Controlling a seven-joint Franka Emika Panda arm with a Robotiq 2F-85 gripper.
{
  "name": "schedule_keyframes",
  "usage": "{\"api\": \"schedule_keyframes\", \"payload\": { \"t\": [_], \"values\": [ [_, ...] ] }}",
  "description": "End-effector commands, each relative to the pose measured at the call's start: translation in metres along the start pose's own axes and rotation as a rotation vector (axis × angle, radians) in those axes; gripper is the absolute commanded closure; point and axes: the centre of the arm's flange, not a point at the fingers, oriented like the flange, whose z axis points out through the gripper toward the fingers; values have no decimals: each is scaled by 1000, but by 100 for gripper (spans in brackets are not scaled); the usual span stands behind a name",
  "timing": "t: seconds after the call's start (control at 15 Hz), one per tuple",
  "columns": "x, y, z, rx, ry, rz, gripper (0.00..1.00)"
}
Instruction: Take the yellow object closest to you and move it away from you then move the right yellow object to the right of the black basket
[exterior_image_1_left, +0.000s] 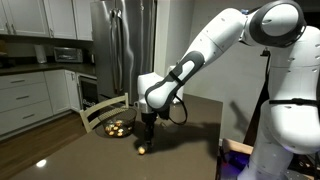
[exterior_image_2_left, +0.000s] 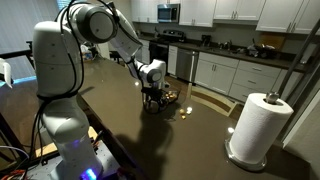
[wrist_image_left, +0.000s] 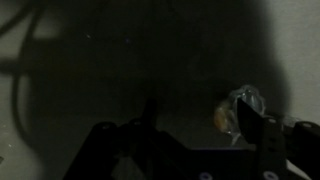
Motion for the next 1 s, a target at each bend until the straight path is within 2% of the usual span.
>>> {"api": "schedule_keyframes", "payload": {
  "t": [0.0,0.4,0.6,0.93],
  "values": [
    [-5,-5,4,-16,21,-5,53],
    [-8,-15,-12,-17,1,9,93],
    [-8,-19,-23,-16,-36,26,98],
    [-9,-20,-53,-27,-110,57,97]
  ]
}}
